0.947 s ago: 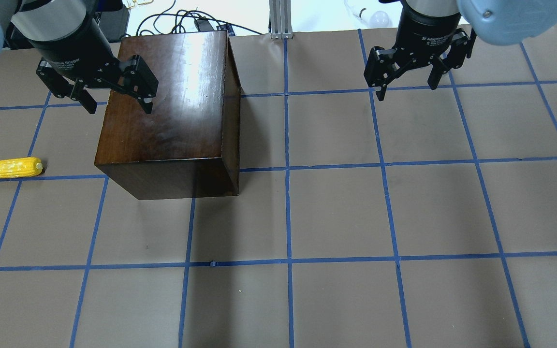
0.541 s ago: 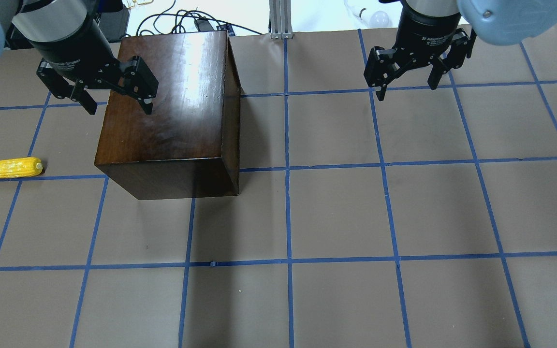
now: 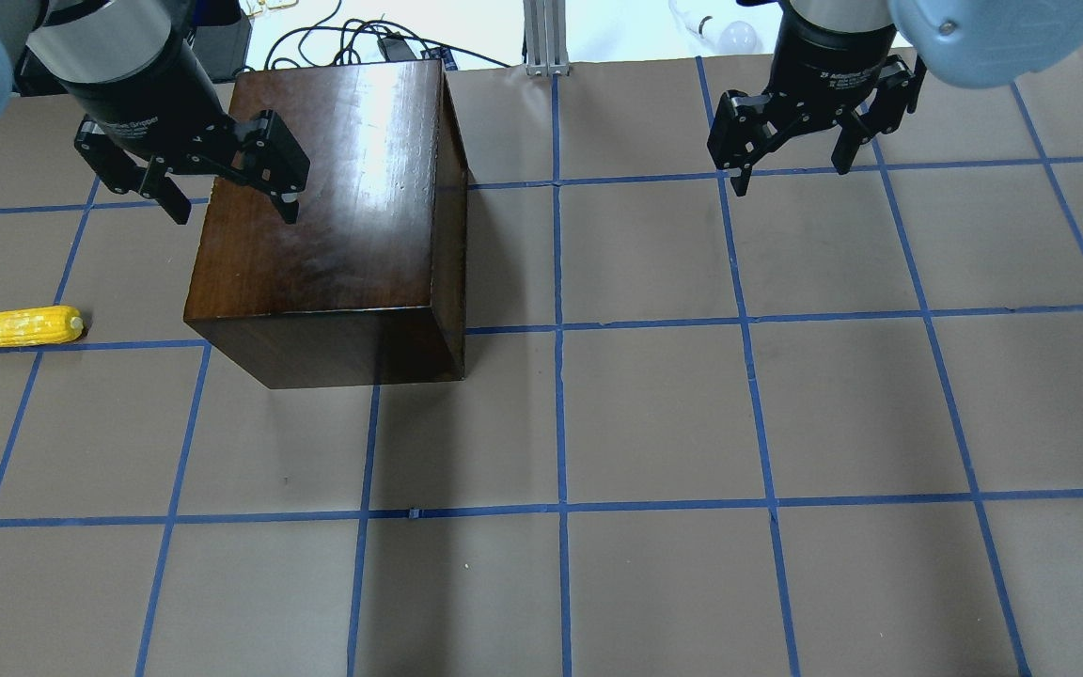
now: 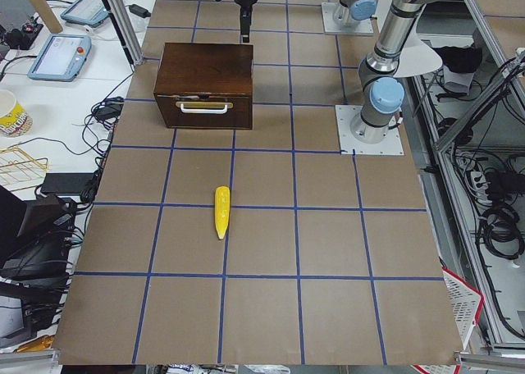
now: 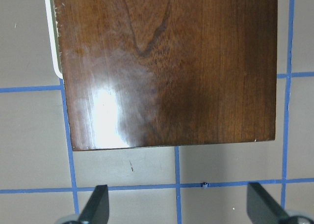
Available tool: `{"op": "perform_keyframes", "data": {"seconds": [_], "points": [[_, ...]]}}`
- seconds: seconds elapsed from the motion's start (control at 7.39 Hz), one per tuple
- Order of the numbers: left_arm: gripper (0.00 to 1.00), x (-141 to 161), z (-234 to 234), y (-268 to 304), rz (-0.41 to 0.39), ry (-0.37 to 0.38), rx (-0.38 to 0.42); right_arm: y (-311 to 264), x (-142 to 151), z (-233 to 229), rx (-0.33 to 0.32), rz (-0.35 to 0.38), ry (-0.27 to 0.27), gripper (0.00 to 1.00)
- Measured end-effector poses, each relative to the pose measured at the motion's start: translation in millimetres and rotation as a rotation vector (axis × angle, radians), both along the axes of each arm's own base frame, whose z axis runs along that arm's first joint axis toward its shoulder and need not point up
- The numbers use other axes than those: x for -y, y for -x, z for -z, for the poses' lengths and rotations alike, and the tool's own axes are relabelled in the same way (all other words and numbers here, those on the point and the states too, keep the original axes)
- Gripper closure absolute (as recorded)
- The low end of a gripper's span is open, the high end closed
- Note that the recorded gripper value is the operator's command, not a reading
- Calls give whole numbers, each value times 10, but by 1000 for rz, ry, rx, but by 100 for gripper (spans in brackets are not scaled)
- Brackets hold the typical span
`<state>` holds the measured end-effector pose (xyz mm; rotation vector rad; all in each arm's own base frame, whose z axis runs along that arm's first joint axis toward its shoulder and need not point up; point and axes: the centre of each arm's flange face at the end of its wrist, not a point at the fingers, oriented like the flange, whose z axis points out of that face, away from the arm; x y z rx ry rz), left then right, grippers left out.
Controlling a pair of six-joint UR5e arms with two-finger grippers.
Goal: Open drawer and put corn inside
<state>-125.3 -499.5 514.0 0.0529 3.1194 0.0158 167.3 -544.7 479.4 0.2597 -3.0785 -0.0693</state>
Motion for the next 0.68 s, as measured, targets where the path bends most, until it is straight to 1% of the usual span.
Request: {"op": "perform_keyframes", "data": {"seconds": [0.68], "points": [[0, 13, -2, 0, 3, 6, 4, 0, 0, 0, 0, 0, 0, 0]]}}
